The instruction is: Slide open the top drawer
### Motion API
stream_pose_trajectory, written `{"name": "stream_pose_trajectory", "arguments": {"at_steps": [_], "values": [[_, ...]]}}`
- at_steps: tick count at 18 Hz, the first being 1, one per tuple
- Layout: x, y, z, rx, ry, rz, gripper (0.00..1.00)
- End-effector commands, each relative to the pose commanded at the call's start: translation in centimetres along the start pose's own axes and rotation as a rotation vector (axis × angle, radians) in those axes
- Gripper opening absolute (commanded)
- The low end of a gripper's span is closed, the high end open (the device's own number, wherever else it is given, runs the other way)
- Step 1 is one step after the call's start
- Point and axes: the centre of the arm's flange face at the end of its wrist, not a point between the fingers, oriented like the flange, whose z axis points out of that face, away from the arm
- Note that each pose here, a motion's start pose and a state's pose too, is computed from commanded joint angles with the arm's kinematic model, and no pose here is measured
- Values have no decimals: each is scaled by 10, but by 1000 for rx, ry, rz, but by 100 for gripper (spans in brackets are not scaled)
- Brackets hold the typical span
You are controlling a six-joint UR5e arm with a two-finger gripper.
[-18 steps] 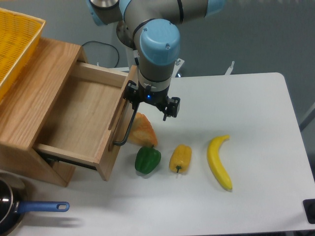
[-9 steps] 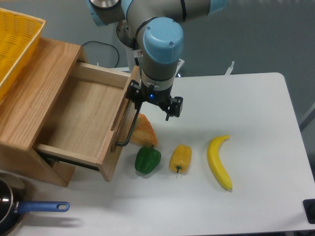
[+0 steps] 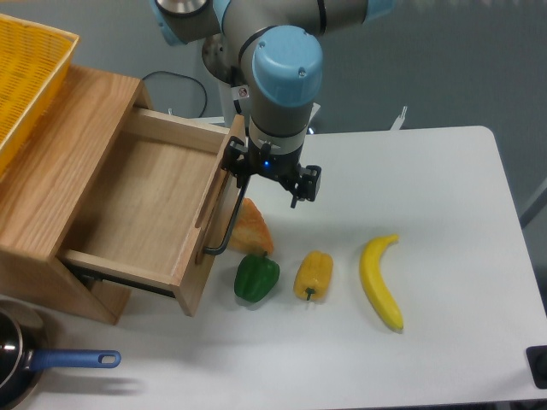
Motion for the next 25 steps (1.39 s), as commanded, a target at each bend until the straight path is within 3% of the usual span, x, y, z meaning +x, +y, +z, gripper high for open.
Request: {"name": "stream_pose_trajectory", "arguments": {"at_steps": [12, 15, 20, 24, 25], "values": [[-36, 22, -29, 41, -40, -16, 100], [-53, 32, -30, 40, -52, 81, 100], [-78, 38, -8, 17, -25, 93, 100], [-105, 31, 32, -36, 22, 253, 100], [-112, 30, 38, -50, 6, 294, 100]]}}
